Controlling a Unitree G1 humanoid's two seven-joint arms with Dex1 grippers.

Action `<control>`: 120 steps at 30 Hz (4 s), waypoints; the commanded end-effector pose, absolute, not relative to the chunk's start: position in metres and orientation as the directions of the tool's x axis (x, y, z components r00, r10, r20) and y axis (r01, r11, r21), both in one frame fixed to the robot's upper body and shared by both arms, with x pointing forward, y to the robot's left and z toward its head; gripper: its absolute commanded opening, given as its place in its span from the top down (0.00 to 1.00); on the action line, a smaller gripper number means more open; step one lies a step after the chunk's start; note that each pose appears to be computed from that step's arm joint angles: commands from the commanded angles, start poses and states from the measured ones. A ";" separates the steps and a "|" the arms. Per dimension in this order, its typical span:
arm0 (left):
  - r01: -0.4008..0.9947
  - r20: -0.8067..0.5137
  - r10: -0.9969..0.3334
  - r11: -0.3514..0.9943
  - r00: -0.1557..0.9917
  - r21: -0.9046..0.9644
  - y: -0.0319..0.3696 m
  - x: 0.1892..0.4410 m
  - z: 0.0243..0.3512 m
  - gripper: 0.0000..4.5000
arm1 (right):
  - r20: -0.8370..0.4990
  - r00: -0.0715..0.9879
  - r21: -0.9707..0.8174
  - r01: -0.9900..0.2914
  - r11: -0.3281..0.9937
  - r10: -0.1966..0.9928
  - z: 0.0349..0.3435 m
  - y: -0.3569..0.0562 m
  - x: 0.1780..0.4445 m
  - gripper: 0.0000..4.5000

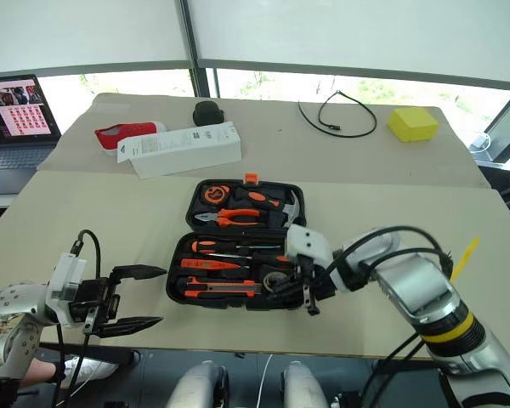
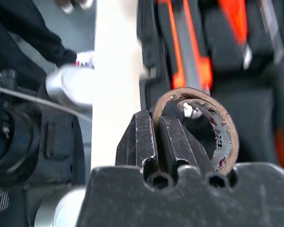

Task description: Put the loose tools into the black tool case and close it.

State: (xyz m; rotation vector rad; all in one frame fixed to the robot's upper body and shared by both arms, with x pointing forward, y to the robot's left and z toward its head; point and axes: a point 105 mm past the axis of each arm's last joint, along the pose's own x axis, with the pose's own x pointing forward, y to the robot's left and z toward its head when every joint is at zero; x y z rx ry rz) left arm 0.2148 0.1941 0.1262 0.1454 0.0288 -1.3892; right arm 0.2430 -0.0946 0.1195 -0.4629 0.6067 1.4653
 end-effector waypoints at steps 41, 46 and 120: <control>0.791 -0.270 -0.756 0.611 0.596 0.036 0.176 0.340 0.111 0.98 | -0.359 0.458 -0.317 -0.879 0.356 0.813 0.110 -0.145 0.336 1.00; 0.870 -0.282 -0.833 0.493 0.475 0.010 0.150 0.329 0.101 0.98 | -0.382 0.385 -0.261 -0.917 0.302 0.840 0.107 -0.148 0.315 1.00; 0.668 -0.011 -0.708 0.661 0.706 0.342 0.206 0.289 0.111 0.86 | -0.229 0.569 -0.846 -0.517 0.128 0.790 0.104 -0.164 0.280 0.91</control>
